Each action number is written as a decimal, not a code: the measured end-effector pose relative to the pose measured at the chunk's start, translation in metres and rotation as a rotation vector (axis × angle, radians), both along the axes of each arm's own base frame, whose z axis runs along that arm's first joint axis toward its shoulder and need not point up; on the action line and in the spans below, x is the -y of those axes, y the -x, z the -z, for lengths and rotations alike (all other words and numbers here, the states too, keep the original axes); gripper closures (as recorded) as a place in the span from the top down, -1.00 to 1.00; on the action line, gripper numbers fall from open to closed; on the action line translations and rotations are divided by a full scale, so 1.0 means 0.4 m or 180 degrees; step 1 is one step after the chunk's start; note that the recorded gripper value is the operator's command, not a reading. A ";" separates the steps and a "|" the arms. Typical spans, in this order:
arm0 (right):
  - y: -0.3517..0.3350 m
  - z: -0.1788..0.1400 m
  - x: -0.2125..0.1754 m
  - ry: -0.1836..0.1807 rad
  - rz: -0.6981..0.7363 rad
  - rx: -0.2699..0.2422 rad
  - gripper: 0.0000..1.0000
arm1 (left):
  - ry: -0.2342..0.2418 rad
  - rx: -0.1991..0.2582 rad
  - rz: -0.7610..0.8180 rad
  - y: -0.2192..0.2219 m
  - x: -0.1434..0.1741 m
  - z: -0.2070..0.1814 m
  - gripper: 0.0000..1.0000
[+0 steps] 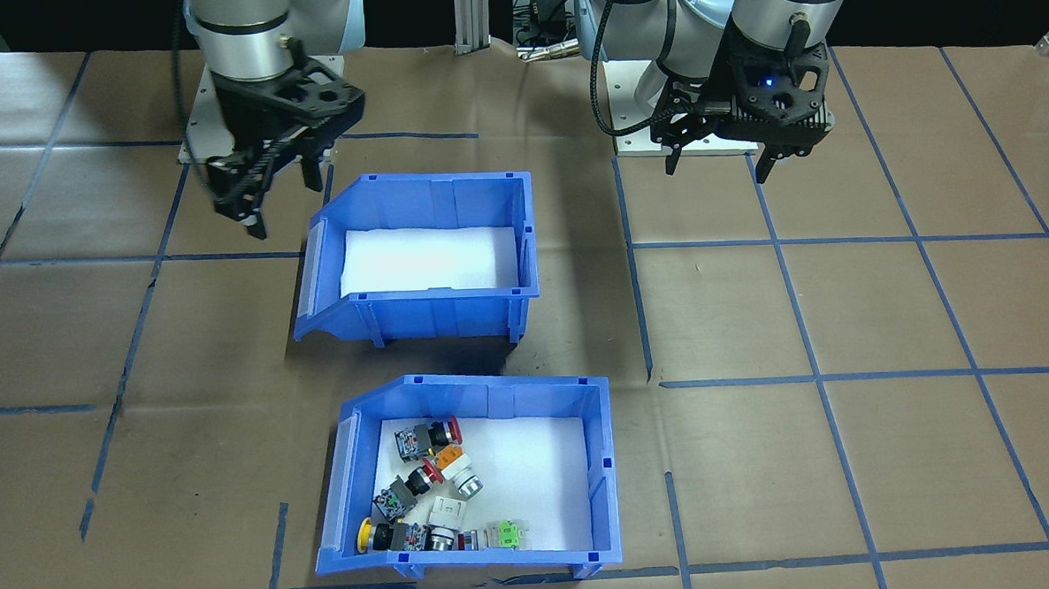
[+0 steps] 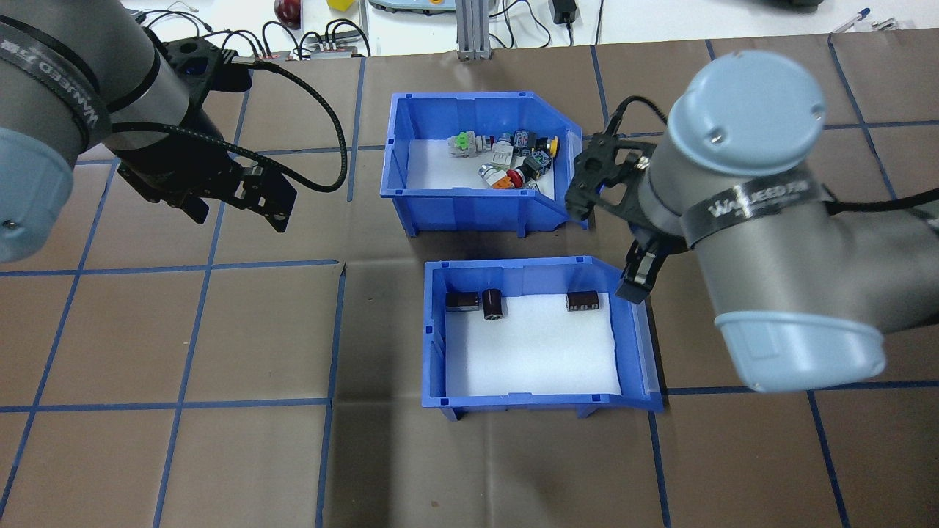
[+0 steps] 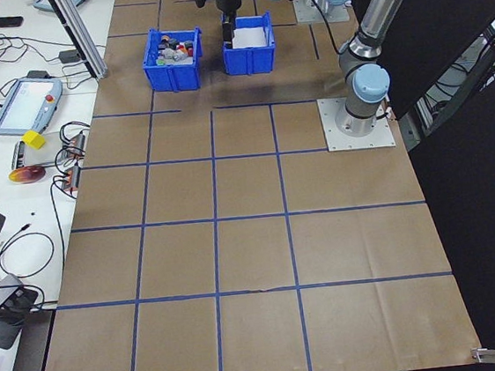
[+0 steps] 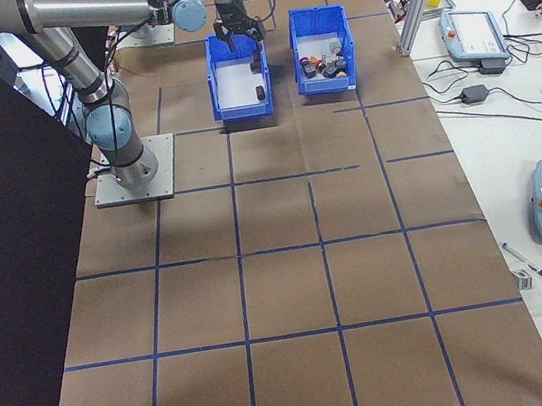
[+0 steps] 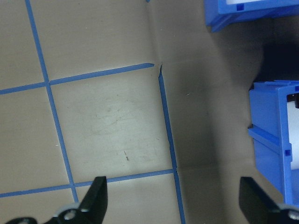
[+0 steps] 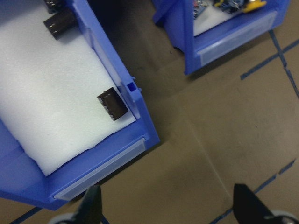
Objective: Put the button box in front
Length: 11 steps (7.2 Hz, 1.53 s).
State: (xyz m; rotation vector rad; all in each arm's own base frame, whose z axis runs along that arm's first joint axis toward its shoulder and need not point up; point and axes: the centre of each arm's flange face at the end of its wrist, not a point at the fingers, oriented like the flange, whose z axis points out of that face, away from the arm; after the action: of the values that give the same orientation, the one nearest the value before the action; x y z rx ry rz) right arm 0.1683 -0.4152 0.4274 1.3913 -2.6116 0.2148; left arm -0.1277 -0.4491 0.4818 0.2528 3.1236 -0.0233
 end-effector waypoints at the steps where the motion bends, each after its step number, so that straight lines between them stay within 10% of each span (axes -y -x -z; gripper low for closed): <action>1: 0.051 -0.026 0.030 -0.0028 0.0490 0.0063 1.00 | -0.0004 0.0000 0.0000 0.000 0.001 0.002 0.98; 6: 0.099 -0.129 0.160 -0.0387 0.2774 0.0420 1.00 | -0.0018 -0.0009 0.0013 0.000 0.009 0.010 0.98; 11: 0.124 -0.122 0.201 -0.0551 0.3200 0.0460 1.00 | -0.0009 -0.0023 0.0007 0.000 0.007 0.007 0.98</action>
State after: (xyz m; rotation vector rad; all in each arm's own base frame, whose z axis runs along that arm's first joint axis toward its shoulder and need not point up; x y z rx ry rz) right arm 0.1188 -0.4954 0.4761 -0.0398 -3.1181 -0.0606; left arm -0.1277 -0.4520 0.4788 0.2568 3.1308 -0.0197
